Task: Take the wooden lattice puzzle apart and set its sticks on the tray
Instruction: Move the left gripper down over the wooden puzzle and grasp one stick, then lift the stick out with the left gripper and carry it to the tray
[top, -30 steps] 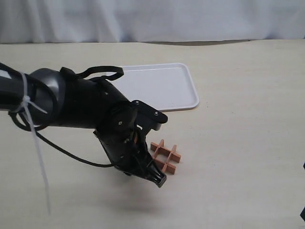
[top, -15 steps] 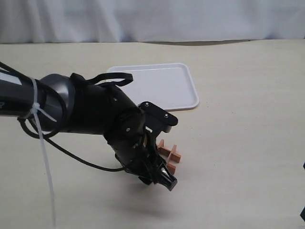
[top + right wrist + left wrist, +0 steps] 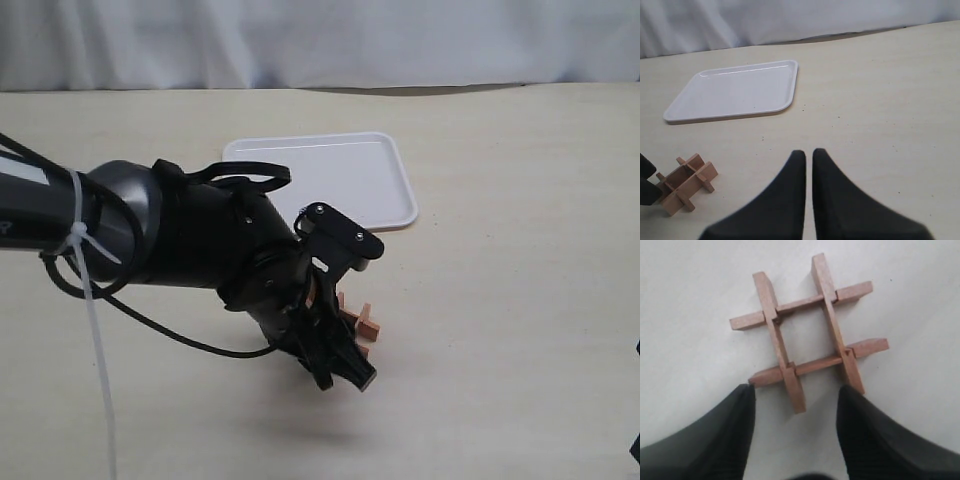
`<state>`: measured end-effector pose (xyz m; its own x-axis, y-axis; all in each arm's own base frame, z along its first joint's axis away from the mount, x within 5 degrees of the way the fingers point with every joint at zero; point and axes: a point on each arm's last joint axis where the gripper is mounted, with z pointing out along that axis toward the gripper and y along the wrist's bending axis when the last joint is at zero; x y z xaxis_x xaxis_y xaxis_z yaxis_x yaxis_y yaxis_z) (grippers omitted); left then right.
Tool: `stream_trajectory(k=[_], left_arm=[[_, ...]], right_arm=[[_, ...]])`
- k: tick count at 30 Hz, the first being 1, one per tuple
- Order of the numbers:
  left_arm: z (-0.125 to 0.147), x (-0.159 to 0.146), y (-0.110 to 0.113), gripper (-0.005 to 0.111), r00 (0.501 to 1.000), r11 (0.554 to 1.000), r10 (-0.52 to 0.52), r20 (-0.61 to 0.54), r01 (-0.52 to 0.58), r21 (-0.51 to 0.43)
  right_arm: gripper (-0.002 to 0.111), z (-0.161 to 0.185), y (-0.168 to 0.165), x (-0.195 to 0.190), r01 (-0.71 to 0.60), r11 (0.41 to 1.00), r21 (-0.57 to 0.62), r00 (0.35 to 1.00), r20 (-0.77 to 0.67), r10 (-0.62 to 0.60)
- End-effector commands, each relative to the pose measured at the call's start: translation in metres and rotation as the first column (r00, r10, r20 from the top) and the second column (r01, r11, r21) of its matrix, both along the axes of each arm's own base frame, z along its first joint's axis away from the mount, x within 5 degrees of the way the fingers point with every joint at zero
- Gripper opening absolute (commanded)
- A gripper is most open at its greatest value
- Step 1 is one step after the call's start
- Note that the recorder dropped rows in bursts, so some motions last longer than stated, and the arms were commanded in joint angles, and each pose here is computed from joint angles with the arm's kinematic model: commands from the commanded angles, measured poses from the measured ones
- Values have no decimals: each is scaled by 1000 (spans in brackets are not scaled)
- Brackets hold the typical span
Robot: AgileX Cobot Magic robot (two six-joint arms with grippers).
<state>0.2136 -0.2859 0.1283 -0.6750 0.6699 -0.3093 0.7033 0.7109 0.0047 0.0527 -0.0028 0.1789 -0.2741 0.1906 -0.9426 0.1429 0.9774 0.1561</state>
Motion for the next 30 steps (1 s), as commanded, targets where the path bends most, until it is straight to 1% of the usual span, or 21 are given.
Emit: stream_trajectory(k=[1,4,7,11,17,22,23,24,26,30], left_arm=[[-7,1,-4,45,1000,1000,0,4,0,-9],[-19,1,-4,36,1000,1000,0,-16,1,19],[-22,1,-4,31,1000,1000,-2,-20,2,25],[-22,3,-7,31,1000,1000,-7,-1,7,-5],[-21,6,-6,31,996,997,-74,53,73,18],[-20,7,-6,30,993,995,-93,67,92,25],[-20,7,-6,26,993,995,-100,69,98,28],[-20,7,-6,14,990,993,-116,77,113,38],[-20,7,-6,0,984,987,-155,84,151,51],[-21,7,-5,0,985,987,-153,79,149,56]], right_arm=[[5,0,0,0,-3,1000,-4,1000,5,3],[5,0,0,0,-3,1000,-4,1000,5,3],[5,0,0,0,-3,1000,-4,1000,5,3],[5,0,0,0,-3,1000,-4,1000,5,3],[5,0,0,0,-3,1000,-4,1000,5,3],[5,0,0,0,-3,1000,-4,1000,5,3],[5,0,0,0,-3,1000,-4,1000,5,3],[5,0,0,0,-3,1000,-4,1000,5,3],[5,0,0,0,-3,1000,-4,1000,5,3],[5,0,0,0,-3,1000,-4,1000,5,3]])
